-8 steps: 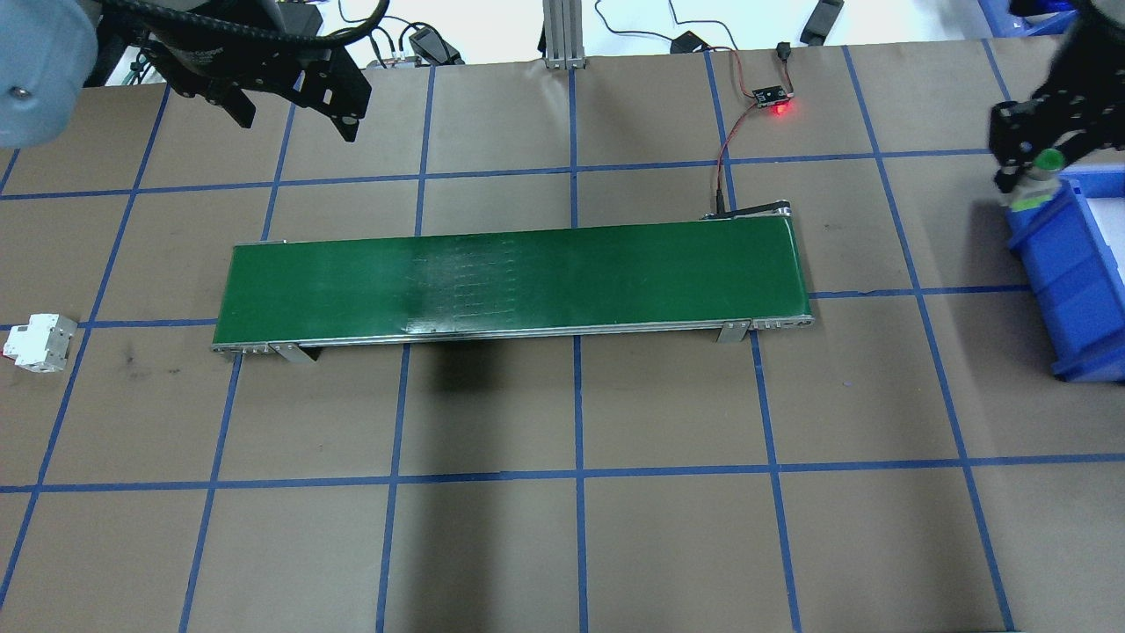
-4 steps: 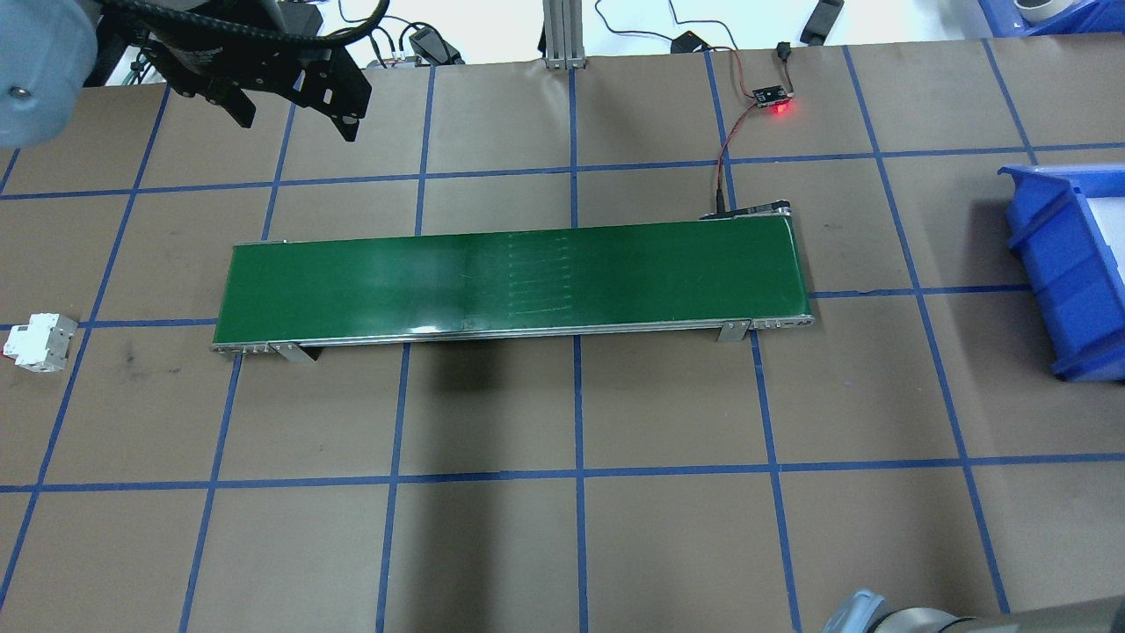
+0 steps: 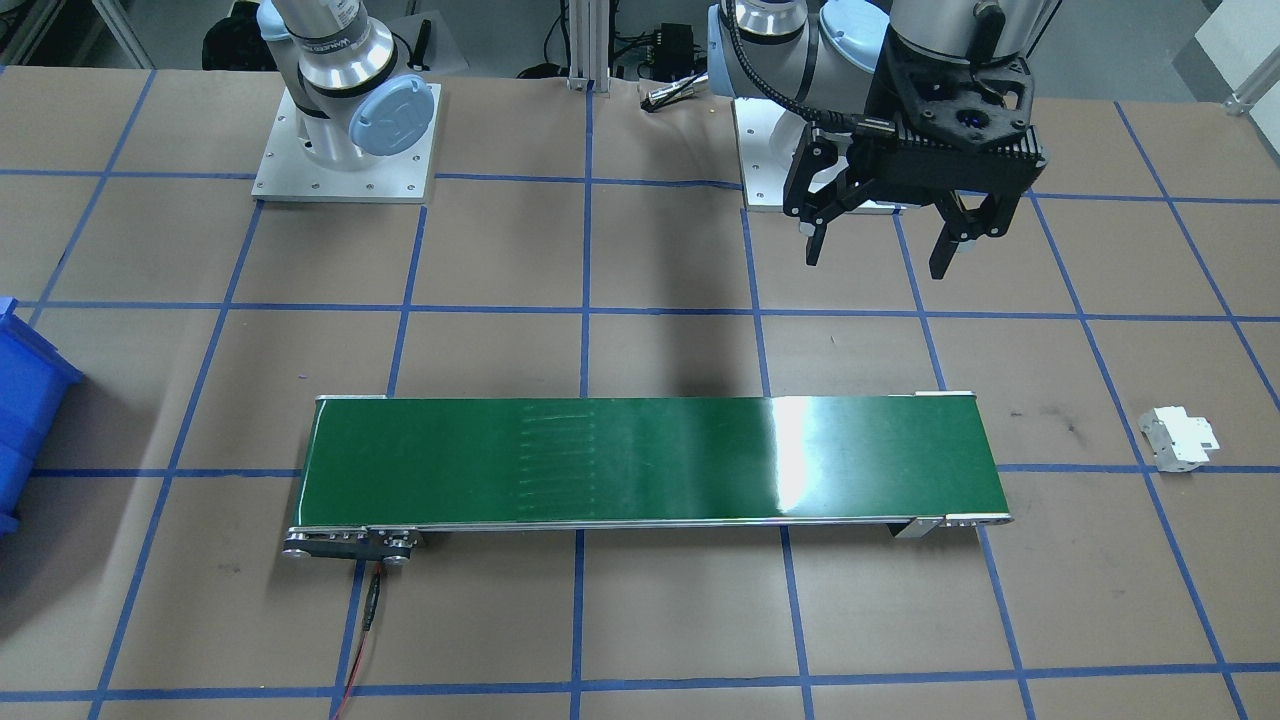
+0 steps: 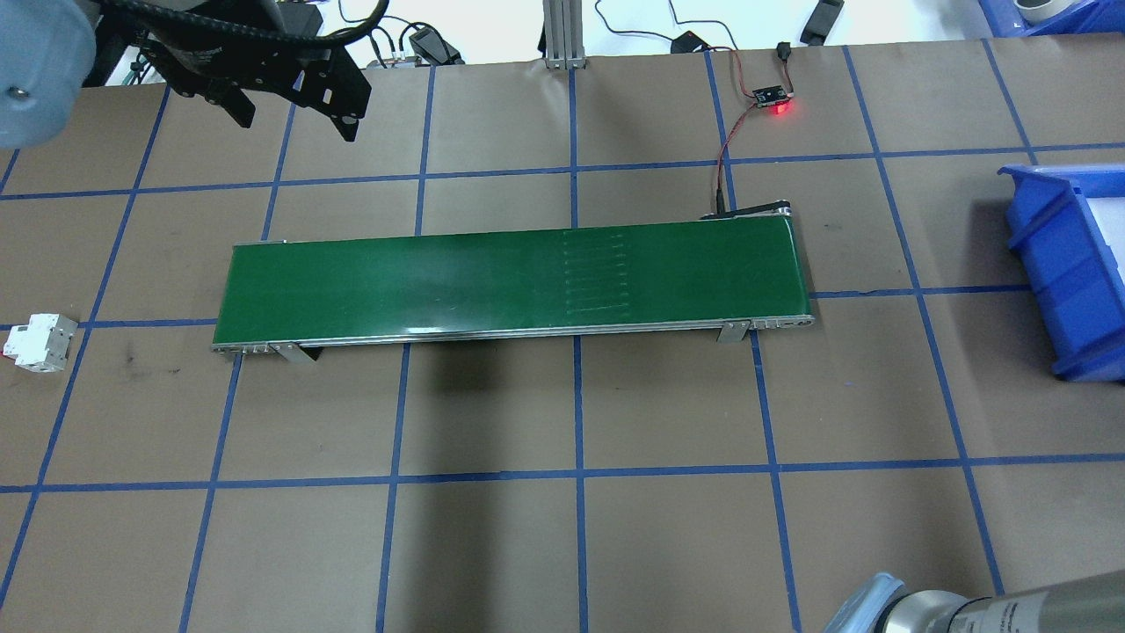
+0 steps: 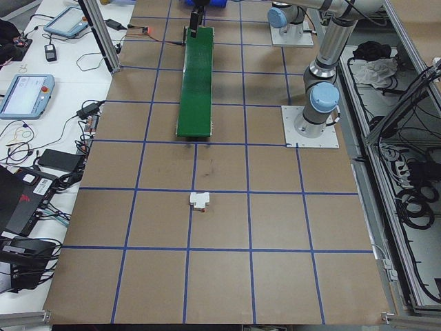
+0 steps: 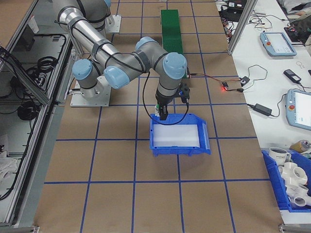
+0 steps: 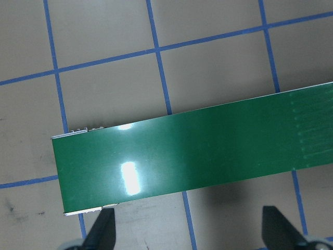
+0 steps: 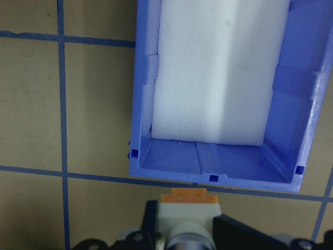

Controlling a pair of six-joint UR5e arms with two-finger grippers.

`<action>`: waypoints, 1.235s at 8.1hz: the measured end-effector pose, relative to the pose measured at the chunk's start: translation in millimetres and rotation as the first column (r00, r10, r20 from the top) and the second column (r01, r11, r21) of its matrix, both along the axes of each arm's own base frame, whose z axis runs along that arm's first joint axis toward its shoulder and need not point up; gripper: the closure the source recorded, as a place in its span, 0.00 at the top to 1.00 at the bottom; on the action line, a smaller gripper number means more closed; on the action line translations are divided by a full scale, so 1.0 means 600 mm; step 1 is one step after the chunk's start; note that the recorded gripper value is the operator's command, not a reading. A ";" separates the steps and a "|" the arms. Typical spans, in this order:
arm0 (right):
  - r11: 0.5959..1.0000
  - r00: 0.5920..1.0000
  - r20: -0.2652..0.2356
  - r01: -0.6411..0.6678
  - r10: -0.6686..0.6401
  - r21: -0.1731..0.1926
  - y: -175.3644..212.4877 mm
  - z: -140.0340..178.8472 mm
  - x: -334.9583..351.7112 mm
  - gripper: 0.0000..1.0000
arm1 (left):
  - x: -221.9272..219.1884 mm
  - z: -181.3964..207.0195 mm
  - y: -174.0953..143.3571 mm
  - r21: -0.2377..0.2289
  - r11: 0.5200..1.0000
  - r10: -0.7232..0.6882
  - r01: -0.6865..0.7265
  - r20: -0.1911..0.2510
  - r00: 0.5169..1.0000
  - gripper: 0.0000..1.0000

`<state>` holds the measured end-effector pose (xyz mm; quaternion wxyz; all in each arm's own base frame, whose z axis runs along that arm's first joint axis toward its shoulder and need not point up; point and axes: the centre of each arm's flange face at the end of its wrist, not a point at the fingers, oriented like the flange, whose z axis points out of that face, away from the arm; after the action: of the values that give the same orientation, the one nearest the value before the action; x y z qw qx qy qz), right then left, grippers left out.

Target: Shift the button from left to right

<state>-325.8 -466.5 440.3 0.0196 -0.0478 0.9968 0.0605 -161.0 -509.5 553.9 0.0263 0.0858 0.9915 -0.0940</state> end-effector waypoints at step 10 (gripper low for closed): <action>0.987 1.000 -0.005 -0.029 0.029 -0.159 -0.136 -0.161 -0.040 0.34 | 0.000 -0.001 0.001 0.003 1.000 0.000 0.000 0.002 1.000 1.00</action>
<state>-349.6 -548.4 343.8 0.0135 -0.0637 0.9977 -0.0190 -161.0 -508.7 553.4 0.0270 0.0861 0.9916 -0.0923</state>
